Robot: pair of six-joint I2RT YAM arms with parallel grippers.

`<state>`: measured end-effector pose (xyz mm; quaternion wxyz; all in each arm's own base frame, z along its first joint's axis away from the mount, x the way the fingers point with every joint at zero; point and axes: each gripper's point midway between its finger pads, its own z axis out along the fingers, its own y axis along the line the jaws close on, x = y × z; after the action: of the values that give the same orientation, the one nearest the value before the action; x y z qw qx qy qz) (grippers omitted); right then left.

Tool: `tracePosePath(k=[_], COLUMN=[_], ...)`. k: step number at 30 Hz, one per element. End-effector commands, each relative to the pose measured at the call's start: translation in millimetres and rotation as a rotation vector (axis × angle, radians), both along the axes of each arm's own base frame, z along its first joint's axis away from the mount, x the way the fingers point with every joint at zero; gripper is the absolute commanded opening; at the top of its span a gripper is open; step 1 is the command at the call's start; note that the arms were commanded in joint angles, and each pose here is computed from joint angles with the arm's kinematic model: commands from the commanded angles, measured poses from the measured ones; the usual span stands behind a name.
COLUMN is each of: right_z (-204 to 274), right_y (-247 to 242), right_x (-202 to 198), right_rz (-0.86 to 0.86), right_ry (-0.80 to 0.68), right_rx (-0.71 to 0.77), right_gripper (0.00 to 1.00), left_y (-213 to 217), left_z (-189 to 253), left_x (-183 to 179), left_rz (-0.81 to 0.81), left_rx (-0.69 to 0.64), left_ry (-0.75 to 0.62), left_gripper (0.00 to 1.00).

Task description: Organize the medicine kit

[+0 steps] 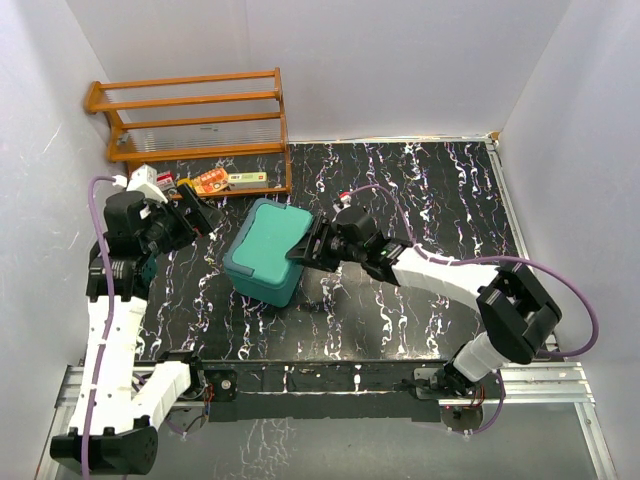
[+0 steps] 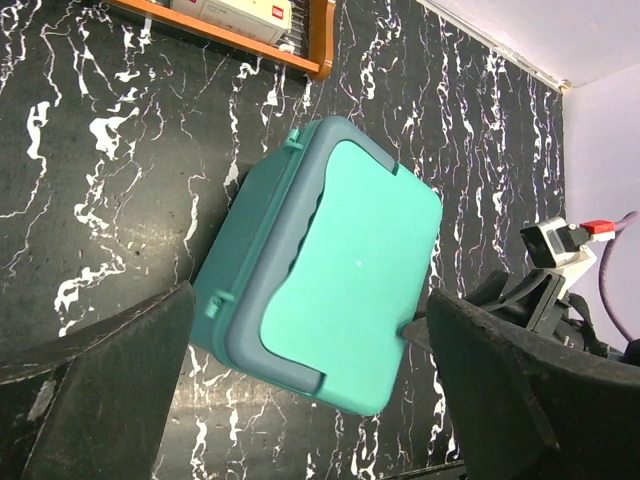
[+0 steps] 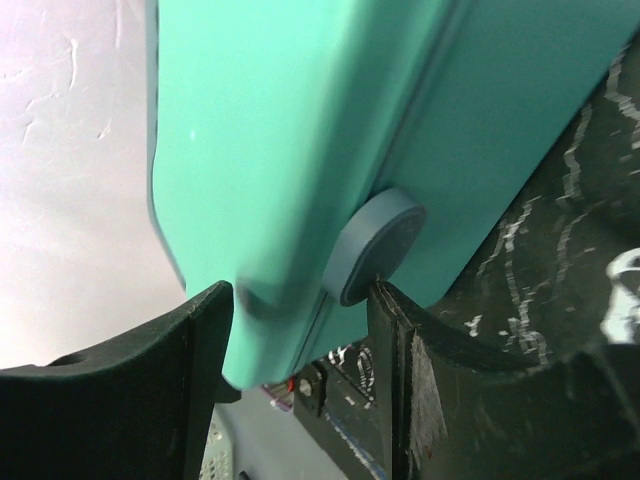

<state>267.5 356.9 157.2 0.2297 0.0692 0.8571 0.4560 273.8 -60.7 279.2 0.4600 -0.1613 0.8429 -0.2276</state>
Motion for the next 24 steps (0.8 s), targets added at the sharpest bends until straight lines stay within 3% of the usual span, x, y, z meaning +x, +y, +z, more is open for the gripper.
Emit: tracePosePath(k=[1, 5, 11, 15, 20, 24], right_z=[46, 54, 53, 57, 79, 96], right_y=[32, 47, 55, 50, 14, -38], right_x=[-6, -1, 24, 20, -4, -19], right_rz=[0.009, 0.007, -0.045, -0.019, -0.001, -0.044], right_ry=[-0.064, -0.104, -0.193, -0.224, -0.303, -0.407], right_rx=[0.169, 0.211, 0.154, 0.118, 0.059, -0.084], right_gripper=[0.54, 0.55, 0.57, 0.60, 0.68, 0.79], left_y=[6, 1, 1, 6, 10, 10], left_z=[6, 27, 48, 58, 74, 82], left_x=[-17, -27, -46, -62, -79, -91], left_rz=[0.017, -0.015, -0.011, 0.014, 0.028, 0.020], left_rx=[0.033, 0.022, 0.025, 0.045, 0.062, 0.077], left_ry=[-0.006, -0.062, -0.110, -0.126, -0.155, -0.193], left_gripper=[0.99, 0.99, 0.99, 0.99, 0.99, 0.99])
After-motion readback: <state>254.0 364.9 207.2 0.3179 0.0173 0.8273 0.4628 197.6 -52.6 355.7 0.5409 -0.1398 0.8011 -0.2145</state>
